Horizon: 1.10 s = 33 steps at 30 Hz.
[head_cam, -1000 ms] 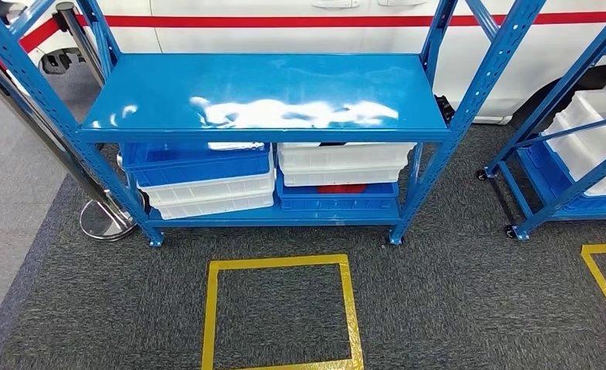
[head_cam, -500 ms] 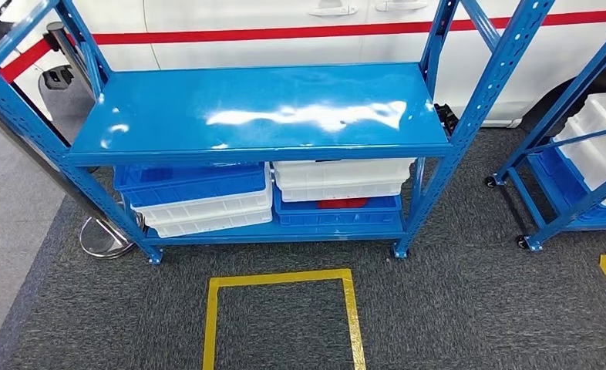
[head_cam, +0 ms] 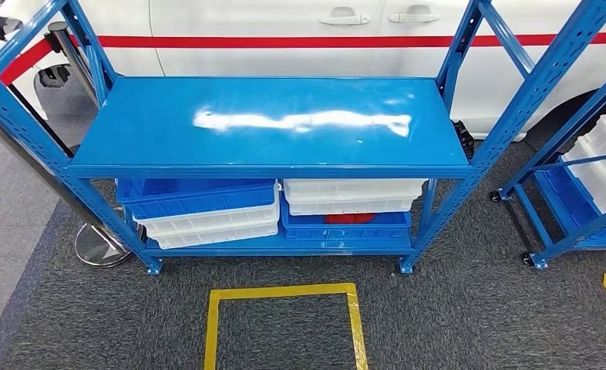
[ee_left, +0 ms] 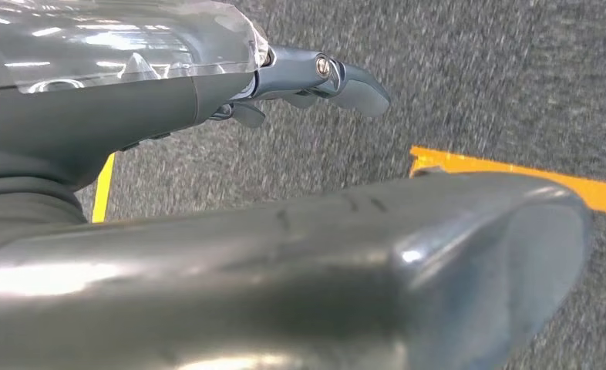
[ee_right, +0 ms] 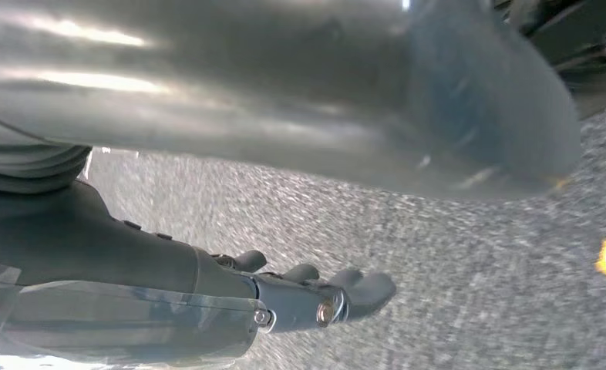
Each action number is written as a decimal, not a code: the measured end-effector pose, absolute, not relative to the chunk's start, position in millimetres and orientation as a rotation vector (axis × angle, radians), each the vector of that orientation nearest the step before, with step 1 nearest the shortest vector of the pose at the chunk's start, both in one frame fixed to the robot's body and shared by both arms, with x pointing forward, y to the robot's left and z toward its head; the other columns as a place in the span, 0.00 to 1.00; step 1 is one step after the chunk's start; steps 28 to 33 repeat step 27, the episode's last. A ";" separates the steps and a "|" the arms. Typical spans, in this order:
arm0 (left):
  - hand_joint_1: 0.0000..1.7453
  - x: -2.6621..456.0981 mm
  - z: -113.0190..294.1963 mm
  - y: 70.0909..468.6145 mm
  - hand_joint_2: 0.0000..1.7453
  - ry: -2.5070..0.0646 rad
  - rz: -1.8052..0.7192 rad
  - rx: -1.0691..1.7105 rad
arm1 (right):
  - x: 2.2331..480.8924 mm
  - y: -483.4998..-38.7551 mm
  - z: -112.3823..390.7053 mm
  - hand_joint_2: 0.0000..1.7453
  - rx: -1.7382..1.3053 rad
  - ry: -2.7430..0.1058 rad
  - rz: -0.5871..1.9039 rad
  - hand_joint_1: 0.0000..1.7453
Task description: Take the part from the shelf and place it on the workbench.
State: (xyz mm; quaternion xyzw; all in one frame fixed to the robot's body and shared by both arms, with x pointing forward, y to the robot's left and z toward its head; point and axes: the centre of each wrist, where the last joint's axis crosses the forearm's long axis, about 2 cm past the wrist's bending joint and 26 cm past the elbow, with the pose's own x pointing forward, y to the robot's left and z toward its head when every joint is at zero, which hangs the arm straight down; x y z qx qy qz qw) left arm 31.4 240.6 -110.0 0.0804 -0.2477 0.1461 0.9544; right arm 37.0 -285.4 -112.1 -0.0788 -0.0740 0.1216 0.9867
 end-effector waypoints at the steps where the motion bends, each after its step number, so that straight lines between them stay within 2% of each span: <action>1: 0.00 31.2 -110.0 240.6 0.00 -0.501 0.295 0.163 | 37.1 -285.4 -112.1 0.25 -0.160 -0.146 0.243 0.00; 4: 0.00 30.1 -110.1 240.3 0.00 -0.496 0.287 0.160 | 35.3 -285.5 -112.2 1.00 -0.167 -0.136 0.239 0.00; 33: 0.00 30.2 -110.2 242.5 0.00 -0.472 0.284 0.186 | 35.0 -285.1 -112.2 1.00 -0.190 -0.130 0.223 0.00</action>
